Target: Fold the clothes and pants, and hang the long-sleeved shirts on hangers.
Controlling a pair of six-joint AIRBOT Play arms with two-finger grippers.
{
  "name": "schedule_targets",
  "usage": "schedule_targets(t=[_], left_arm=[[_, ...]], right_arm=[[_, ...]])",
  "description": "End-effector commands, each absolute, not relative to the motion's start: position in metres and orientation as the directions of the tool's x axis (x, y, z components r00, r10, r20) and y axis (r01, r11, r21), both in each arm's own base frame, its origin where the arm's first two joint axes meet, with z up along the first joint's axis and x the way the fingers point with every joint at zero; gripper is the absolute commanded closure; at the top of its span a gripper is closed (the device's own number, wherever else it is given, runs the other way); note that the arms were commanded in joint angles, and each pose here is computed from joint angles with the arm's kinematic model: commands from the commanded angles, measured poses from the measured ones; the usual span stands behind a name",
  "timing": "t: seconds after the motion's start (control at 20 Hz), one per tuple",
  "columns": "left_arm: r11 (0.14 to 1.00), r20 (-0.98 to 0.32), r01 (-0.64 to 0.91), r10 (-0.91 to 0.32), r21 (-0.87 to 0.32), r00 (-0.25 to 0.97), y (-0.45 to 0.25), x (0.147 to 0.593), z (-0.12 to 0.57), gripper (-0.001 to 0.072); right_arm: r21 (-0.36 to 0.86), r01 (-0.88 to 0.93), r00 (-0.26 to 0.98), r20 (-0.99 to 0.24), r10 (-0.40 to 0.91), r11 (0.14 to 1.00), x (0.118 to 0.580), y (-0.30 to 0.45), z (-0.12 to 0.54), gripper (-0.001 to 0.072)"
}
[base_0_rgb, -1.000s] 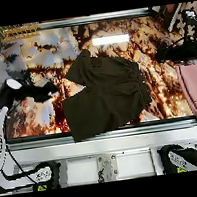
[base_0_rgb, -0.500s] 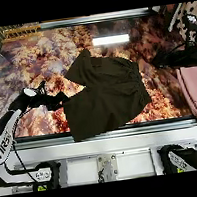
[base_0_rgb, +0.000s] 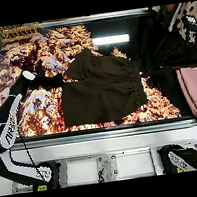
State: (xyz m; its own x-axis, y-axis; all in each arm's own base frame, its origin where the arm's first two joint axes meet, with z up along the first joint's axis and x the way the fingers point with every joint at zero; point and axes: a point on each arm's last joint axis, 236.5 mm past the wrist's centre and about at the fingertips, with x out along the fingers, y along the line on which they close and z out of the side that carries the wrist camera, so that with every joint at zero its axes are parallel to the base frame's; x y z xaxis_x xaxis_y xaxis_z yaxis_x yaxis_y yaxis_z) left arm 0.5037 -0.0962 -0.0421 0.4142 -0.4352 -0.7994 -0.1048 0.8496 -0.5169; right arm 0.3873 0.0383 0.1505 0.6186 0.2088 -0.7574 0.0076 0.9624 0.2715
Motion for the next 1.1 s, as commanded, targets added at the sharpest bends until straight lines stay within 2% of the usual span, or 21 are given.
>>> schedule_targets(t=[0.0, 0.05, 0.1, 0.15, 0.3, 0.5, 0.65, 0.8, 1.05], left_arm=[[0.907, -0.761, 0.001, -0.354, -0.421, 0.543, -0.077, 0.547, 0.014, 0.058], [0.919, -0.775, -0.003, -0.331, -0.395, 0.538, -0.07, 0.547, 0.022, 0.0201], [0.924, -0.805, -0.043, -0.309, -0.381, 0.506, -0.06, 0.54, 0.026, 0.0079], [0.931, -0.84, -0.063, -0.293, -0.359, 0.457, -0.049, 0.528, 0.024, 0.0103], [0.933, -0.895, -0.131, -0.271, -0.335, 0.354, -0.022, 0.475, 0.001, 0.0103], [0.905, -0.943, -0.28, -0.277, -0.321, 0.184, -0.005, 0.364, -0.058, 0.0103], [0.861, -0.946, -0.392, -0.3, -0.325, 0.125, -0.003, 0.302, -0.098, 0.0103], [0.809, -0.924, -0.449, -0.357, -0.38, 0.139, -0.013, 0.277, -0.116, 0.0103], [0.741, -0.861, -0.447, -0.479, -0.502, 0.173, -0.048, 0.284, -0.124, 0.0104]], right_arm=[[0.272, 0.007, 0.618, -0.758, 0.21, 0.962, 0.387, 0.038, 0.151, 0.0232], [0.272, 0.007, 0.618, -0.758, 0.21, 0.962, 0.387, 0.038, 0.151, 0.0232], [0.272, 0.007, 0.618, -0.758, 0.209, 0.962, 0.387, 0.038, 0.151, 0.0232], [0.271, 0.007, 0.615, -0.76, 0.21, 0.962, 0.386, 0.039, 0.15, 0.0232], [0.271, 0.007, 0.611, -0.763, 0.21, 0.962, 0.385, 0.039, 0.149, 0.0232], [0.272, 0.007, 0.611, -0.763, 0.211, 0.962, 0.385, 0.039, 0.149, 0.0232], [0.291, 0.003, 0.611, -0.758, 0.229, 0.957, 0.385, 0.043, 0.15, 0.0232], [0.319, -0.003, 0.609, -0.751, 0.255, 0.948, 0.385, 0.049, 0.151, 0.0232], [0.321, -0.003, 0.609, -0.75, 0.257, 0.947, 0.385, 0.05, 0.152, 0.0232]])
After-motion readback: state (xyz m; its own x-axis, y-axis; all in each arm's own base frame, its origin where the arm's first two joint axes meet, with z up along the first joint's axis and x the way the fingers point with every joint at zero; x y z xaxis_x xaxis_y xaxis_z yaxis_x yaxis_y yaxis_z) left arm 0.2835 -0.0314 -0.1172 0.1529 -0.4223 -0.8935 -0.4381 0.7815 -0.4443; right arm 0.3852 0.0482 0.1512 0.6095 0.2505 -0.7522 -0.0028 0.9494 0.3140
